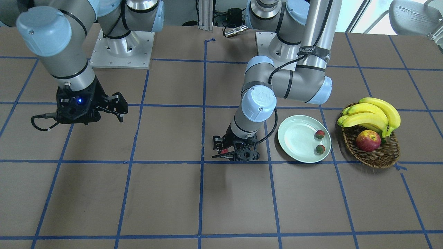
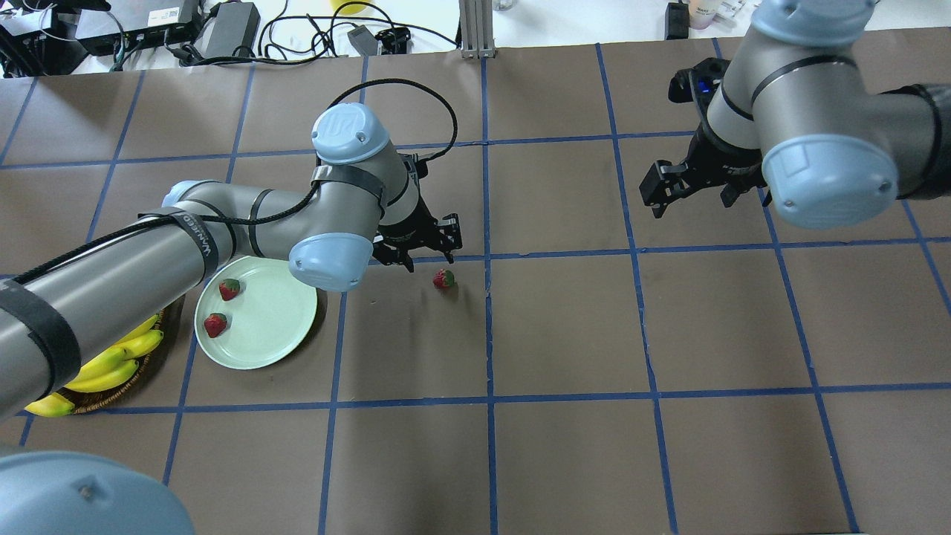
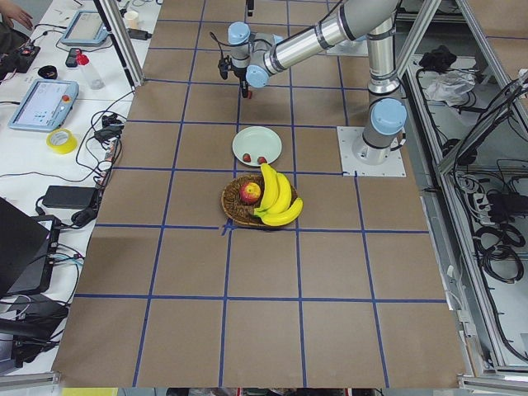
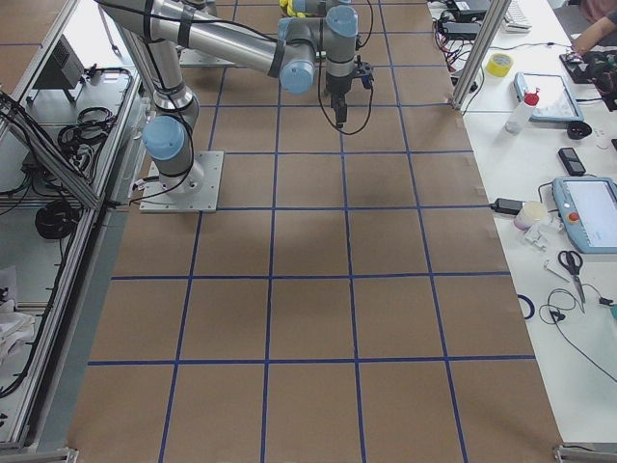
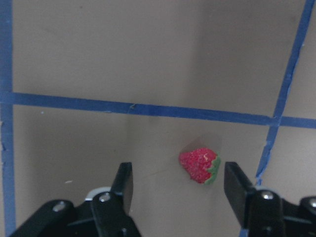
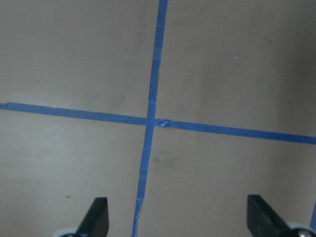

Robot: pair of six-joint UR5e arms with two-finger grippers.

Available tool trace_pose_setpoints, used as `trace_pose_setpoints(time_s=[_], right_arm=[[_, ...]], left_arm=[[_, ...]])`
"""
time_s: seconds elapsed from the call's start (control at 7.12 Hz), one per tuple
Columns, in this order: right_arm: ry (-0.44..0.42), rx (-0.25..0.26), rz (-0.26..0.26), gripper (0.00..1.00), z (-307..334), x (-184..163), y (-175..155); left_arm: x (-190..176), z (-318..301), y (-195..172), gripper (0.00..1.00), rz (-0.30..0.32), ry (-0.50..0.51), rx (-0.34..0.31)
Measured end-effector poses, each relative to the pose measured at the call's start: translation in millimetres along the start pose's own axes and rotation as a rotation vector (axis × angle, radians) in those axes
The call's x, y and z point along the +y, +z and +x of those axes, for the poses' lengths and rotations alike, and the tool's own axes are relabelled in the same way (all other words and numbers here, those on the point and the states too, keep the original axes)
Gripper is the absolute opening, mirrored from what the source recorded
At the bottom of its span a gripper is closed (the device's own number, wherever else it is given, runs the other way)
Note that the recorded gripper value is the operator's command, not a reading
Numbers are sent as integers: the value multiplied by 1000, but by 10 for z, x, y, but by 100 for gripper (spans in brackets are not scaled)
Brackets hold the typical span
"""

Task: Collect all strawberries into plate
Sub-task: 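Grasp the last center strawberry with the left gripper while the right arm rises away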

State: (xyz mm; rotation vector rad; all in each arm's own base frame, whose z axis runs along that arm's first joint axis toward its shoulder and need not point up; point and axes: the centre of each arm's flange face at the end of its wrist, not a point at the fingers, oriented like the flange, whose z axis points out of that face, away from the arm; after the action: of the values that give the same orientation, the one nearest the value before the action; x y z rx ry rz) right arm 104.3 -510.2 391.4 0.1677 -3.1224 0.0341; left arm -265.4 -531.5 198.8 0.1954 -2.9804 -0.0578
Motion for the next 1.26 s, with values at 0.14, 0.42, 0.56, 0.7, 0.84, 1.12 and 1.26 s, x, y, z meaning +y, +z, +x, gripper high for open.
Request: trace_pose_setpoints(time_s=[0.14,0.42,0.56,0.7,0.84,1.12,1.26], right_arm=[[23,-3,-14,100,-9,-7,-393],[49,-2,-23,100,-17,-15,-1225],[45,-16,-17,100,-36,29,-1505],[34,-46,-6,100,-73,79,-1634],[32,-70,-4,100,-101,105,-1647],[58,-71,19,100,-286,60,-1604],[77,-48,26,100,-570,36,-1558]], left_arm=[[10,28,95,71,-7,3,-3],[40,11,240,70,-30,0,-13],[59,-1,288,66,-39,-1,-15],[63,-3,305,62,-41,-2,-15],[56,1,299,54,-36,-1,-13],[46,8,291,26,-29,-1,-9],[50,8,295,11,-29,-1,-9]])
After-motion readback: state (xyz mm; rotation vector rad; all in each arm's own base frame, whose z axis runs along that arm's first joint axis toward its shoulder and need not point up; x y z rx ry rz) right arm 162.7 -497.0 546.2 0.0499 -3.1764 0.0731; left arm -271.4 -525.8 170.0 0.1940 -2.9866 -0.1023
